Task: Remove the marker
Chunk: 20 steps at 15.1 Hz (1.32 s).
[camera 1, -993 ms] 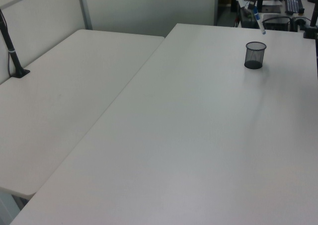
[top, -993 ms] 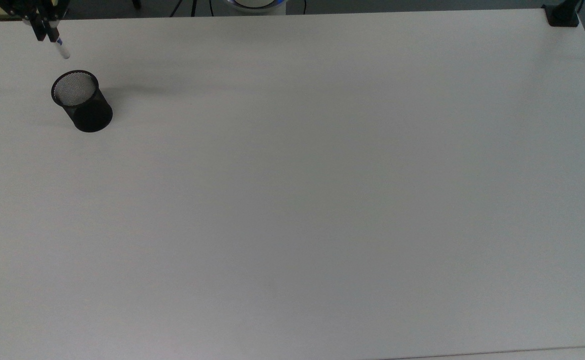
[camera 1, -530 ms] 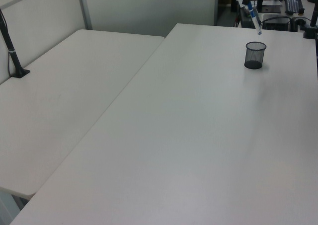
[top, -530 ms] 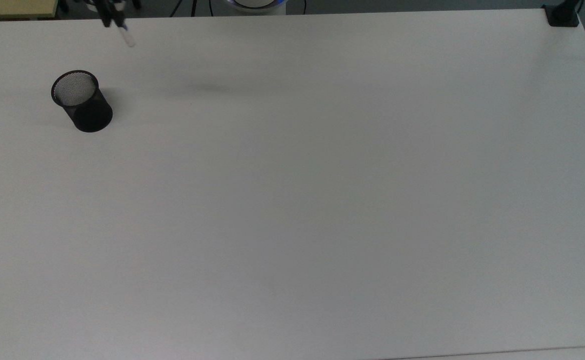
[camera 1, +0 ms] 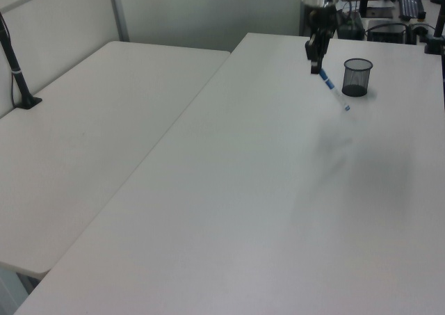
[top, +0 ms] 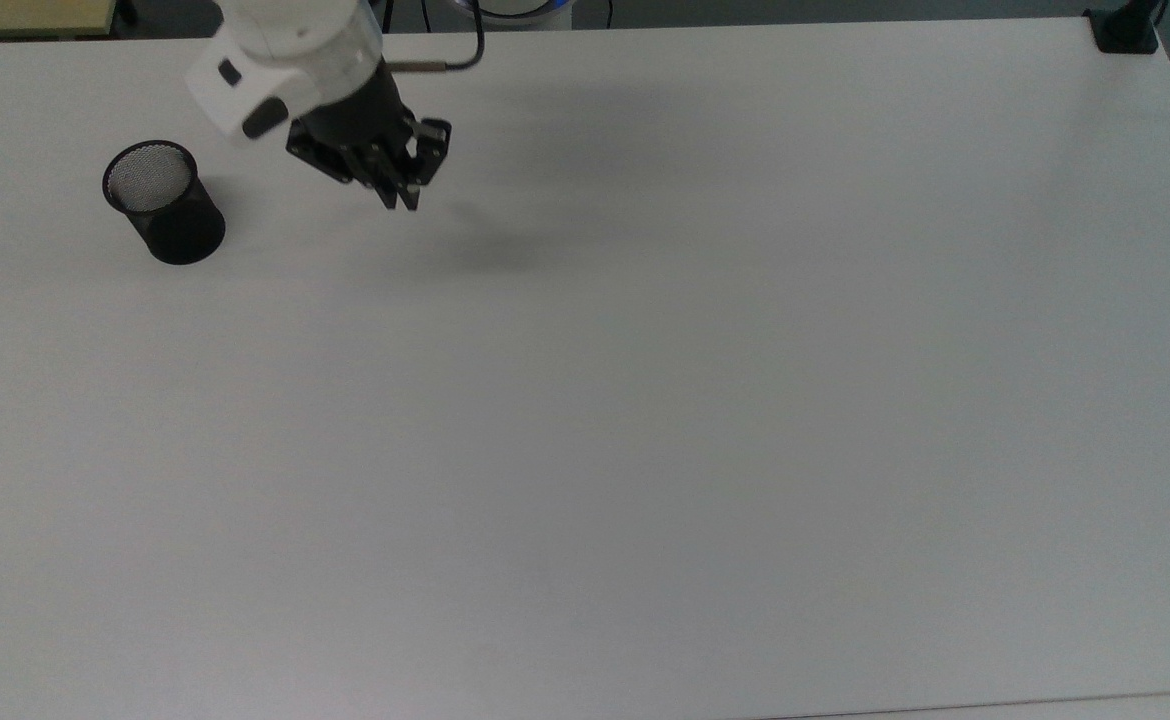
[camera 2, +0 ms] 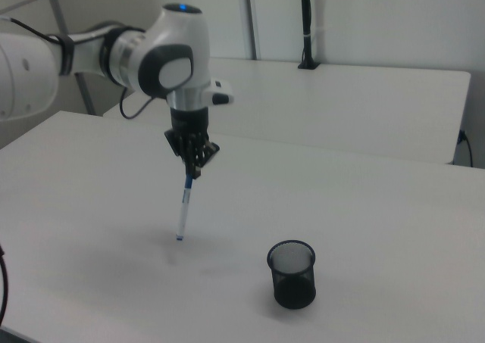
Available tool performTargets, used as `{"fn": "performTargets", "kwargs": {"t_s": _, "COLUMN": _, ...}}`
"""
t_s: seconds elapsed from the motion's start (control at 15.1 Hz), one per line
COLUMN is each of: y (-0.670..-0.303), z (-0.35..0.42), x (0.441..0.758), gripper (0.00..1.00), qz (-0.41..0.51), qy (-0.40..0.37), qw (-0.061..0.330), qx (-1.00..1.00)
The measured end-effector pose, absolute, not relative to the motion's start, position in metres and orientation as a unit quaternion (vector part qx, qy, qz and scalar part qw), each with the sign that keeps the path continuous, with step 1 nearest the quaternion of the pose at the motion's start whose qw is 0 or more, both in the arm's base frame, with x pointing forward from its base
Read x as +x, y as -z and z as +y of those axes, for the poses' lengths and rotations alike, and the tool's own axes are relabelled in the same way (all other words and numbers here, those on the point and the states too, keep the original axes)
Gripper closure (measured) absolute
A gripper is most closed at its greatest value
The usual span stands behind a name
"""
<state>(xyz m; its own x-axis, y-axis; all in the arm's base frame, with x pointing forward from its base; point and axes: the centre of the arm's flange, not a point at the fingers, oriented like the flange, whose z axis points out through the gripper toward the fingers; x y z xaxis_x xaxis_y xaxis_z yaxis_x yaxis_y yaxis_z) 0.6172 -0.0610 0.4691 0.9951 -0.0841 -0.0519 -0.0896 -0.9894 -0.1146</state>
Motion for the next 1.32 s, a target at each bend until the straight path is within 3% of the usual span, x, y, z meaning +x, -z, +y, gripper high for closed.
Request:
{"fn": "performTargets", "kwargs": {"t_s": 0.33, "y": -0.38, "z": -0.057, "x": 0.638, "gripper": 0.85, "qz": 0.052, "qy": -0.01, "qw": 0.031, "qx": -0.998}}
{"fn": "performTargets", "kwargs": {"t_s": 0.86, "y": -0.331, "z": -0.046, "x": 0.657, "gripper": 0.92, "qz": 0.041, "qy": 0.022, "qw": 0.009, "qx": -0.999}}
{"fn": "performTargets", "kwargs": {"t_s": 0.99, "y": -0.329, "z": -0.047, "x": 0.657, "gripper": 0.78, "qz": 0.041, "qy": 0.022, "qw": 0.009, "qx": -0.999}}
{"fn": "performTargets", "kwargs": {"t_s": 1.32, "y": -0.331, "z": -0.049, "x": 0.658, "gripper": 0.27, "qz": 0.043, "qy": 0.024, "qw": 0.009, "qx": -0.999}}
